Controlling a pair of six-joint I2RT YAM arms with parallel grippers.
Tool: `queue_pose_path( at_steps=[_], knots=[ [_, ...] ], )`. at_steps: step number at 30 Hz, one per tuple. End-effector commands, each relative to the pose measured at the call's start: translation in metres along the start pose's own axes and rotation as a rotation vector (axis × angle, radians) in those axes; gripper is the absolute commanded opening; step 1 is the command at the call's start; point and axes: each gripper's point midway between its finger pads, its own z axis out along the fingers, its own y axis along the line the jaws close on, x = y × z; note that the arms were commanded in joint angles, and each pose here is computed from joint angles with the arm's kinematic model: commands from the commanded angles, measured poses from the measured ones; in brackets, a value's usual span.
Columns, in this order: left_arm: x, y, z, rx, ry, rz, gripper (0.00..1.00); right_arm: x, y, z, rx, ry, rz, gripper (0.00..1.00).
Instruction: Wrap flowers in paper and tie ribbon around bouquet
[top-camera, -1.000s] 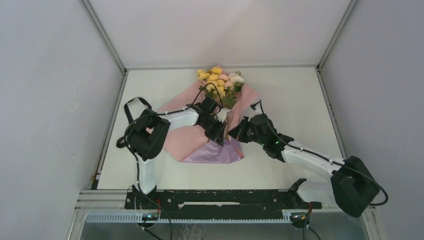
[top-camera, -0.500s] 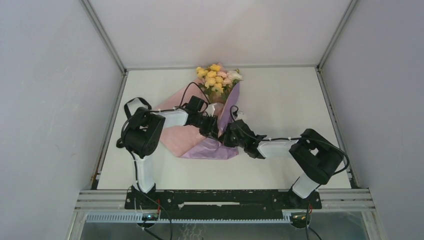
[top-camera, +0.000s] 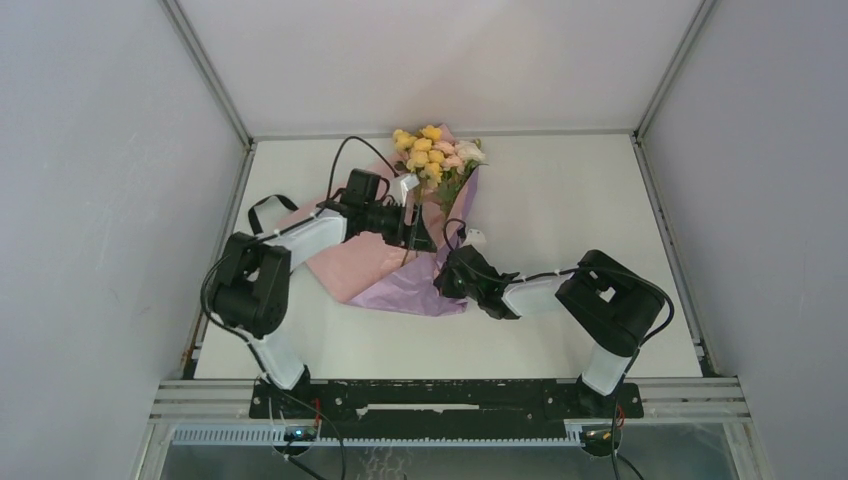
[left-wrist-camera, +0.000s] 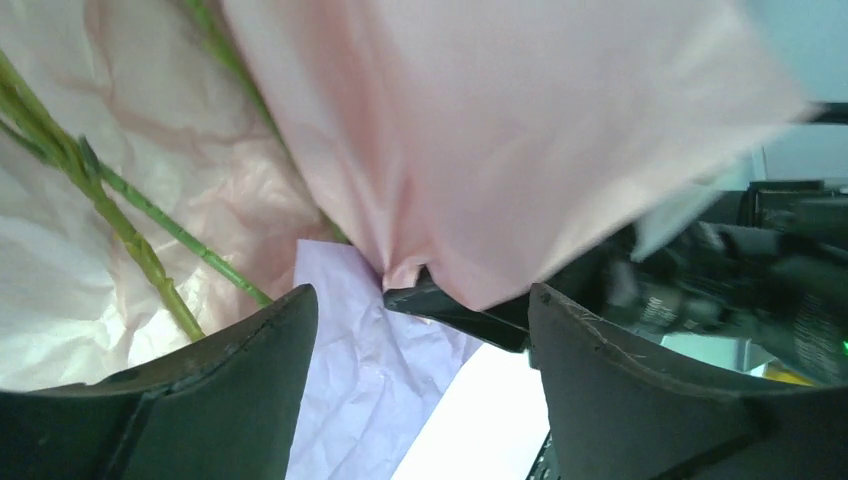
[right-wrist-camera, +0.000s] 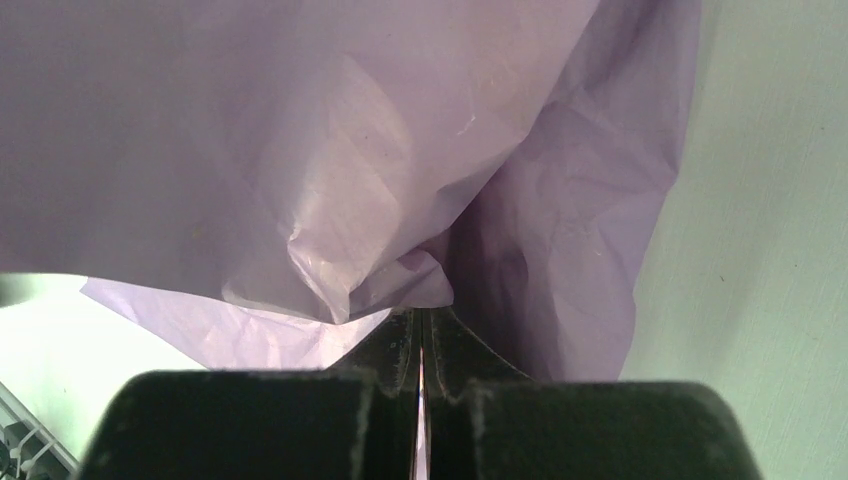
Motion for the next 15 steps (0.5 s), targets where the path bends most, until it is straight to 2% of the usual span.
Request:
queue_pose_path(
  at_steps=[1, 2, 4, 10, 15],
  knots=[
    [-0.028, -0.042, -0.035, 0.055, -0.113, 0.224, 0.87, 0.027, -0.024, 0.002, 0.086, 0.076, -0.071, 0.00],
    [-0.029, -0.046, -0.038, 0.049, -0.122, 0.258, 0.96, 0.026, -0.023, 0.002, 0.084, 0.075, -0.072, 0.00],
    [-0.029, -0.050, -0.040, 0.020, -0.134, 0.331, 1.00, 0.026, -0.024, 0.001, 0.086, 0.074, -0.073, 0.00],
    [-0.031, -0.043, -0.027, -0.154, -0.104, 0.483, 0.99, 0.025, -0.022, 0.000, 0.079, 0.074, -0.070, 0.00],
    [-0.033, -0.023, -0.013, -0.272, -0.069, 0.490, 0.91, 0.021, -0.017, -0.003, 0.065, 0.066, -0.068, 0.00]
  ],
)
